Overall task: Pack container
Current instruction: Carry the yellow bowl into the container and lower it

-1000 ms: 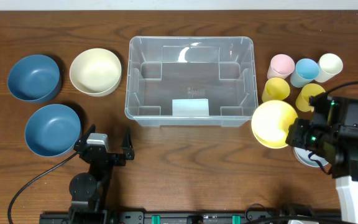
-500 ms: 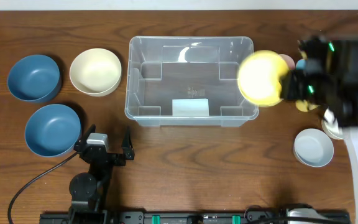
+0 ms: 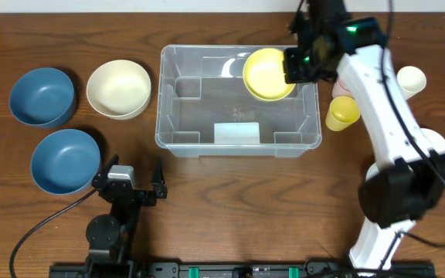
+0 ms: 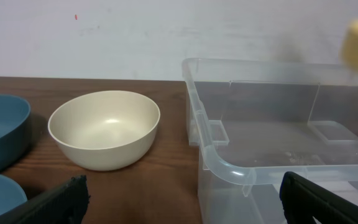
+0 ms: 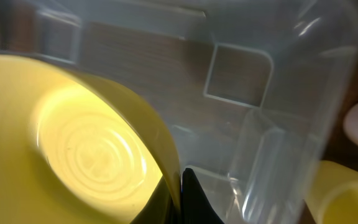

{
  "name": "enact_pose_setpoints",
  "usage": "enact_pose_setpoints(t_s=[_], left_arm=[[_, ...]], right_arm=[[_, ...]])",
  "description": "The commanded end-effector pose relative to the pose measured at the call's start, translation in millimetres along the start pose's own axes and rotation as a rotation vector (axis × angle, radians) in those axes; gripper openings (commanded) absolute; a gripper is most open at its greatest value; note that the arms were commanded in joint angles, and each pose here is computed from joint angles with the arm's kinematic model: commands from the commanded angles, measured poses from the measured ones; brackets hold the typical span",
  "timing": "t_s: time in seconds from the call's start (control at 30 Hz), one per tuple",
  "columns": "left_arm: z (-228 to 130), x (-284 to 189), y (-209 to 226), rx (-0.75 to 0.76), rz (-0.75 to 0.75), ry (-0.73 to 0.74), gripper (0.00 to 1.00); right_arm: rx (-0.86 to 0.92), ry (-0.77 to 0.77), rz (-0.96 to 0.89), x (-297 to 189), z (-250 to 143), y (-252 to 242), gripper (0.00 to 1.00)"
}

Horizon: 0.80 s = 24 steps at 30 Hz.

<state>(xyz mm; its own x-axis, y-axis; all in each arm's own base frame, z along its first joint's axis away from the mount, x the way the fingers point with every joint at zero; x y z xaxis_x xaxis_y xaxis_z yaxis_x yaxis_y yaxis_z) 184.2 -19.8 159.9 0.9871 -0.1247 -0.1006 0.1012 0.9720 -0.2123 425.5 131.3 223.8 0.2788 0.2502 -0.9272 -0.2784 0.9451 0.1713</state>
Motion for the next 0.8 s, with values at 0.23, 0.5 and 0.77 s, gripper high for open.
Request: enact_pose_setpoints(t_s=[0.23, 0.5, 0.77], left_arm=[[-12.4, 0.8, 1.9, 0.01, 0.0, 0.047, 0.98], [-12.4, 0.8, 1.9, 0.01, 0.0, 0.047, 0.98], [-12.4, 0.8, 1.9, 0.01, 0.0, 0.047, 0.98]], right_arm=[[-0.002, 0.006, -0.102, 53.1, 15.9, -15.3, 0.02], [-0.007, 0.005, -0.172, 68.5, 19.0, -23.3, 0.02], [-0.021, 0.022, -0.2, 88.5, 18.4, -22.7, 0.01]])
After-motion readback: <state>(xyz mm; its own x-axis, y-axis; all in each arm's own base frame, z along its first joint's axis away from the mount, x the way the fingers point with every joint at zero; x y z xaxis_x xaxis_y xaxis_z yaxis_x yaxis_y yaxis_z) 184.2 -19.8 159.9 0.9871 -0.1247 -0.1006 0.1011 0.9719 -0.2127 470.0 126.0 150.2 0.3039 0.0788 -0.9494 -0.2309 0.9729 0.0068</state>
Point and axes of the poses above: each gripper's point midway between its finger pads, its own x axis out along the fingers, its own y axis along the line the jaws close on, z = x × y, the point moved 6 cm from there along -x, back along the fingers, and after that the axes turned 7 degrees about -x, right-handed, at the moved point
